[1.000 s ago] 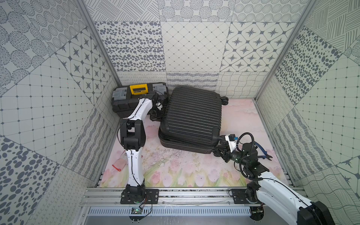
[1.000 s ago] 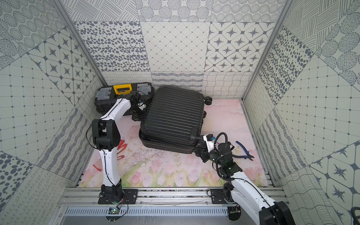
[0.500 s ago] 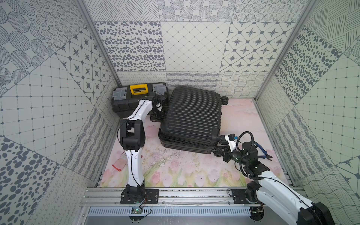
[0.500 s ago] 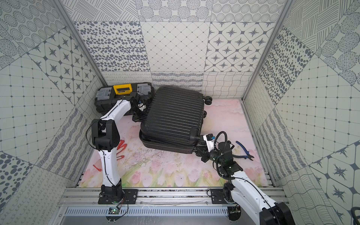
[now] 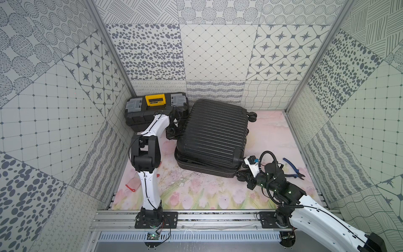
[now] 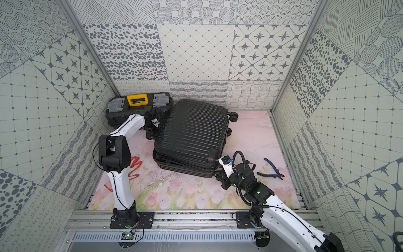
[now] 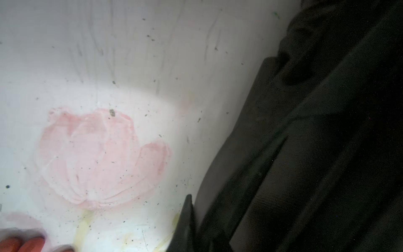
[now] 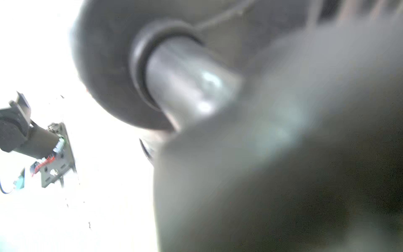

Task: Close the suitcase zippers
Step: Zip the zipper on the suitcase.

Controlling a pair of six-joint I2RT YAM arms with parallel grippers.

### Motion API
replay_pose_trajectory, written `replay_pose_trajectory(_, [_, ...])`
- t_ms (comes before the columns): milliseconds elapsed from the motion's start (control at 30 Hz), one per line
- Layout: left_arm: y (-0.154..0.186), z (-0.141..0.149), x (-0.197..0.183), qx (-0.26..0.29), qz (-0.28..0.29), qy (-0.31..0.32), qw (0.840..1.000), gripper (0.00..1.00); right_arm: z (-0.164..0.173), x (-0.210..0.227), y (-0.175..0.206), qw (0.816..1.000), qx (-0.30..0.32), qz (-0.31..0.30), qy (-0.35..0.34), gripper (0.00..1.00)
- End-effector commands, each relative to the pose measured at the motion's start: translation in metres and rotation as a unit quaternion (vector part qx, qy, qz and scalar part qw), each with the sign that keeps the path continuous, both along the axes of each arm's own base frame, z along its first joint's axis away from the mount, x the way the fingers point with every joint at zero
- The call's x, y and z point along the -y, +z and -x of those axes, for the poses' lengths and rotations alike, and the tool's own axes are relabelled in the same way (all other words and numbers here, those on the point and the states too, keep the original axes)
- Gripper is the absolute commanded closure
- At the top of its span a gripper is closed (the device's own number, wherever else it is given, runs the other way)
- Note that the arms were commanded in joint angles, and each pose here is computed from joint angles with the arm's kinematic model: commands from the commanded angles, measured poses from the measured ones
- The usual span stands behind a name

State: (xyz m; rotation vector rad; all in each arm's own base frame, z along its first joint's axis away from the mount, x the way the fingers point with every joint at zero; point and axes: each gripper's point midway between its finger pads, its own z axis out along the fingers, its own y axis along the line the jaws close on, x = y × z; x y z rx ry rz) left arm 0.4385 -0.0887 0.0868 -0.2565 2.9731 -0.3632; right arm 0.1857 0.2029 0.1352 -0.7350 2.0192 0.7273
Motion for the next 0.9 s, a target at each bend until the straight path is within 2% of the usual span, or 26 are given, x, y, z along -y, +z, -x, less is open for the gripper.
replay_pose_trajectory(0, [0.013,-0.006,0.015,0.007,0.025,0.112,0.993,1.0,0.015,-0.028,0.032,0.995,0.061,-0.002,0.081,1.0])
replay_pose_trajectory(233, [0.014,-0.009,0.011,0.013,0.018,0.153,0.988,1.0,0.034,-0.033,0.025,0.993,0.066,0.018,0.093,1.0])
replay_pose_trajectory(333, [0.013,-0.012,0.014,0.013,0.035,0.175,0.984,1.0,0.038,-0.039,0.023,0.991,0.075,0.039,0.102,1.0])
replay_pose_trajectory(500, [0.012,-0.014,0.028,0.009,0.048,0.171,0.984,1.0,0.041,-0.049,0.02,0.988,0.087,0.059,0.116,1.0])
replay_pose_trajectory(633, [0.007,-0.008,0.04,0.002,0.064,0.174,0.983,1.0,0.04,-0.062,0.043,0.988,0.093,0.021,0.12,1.0])
replay_pose_trajectory(867, [0.015,0.011,0.066,0.001,0.084,0.157,0.984,1.0,0.038,-0.089,0.074,0.985,0.086,-0.008,0.147,1.0])
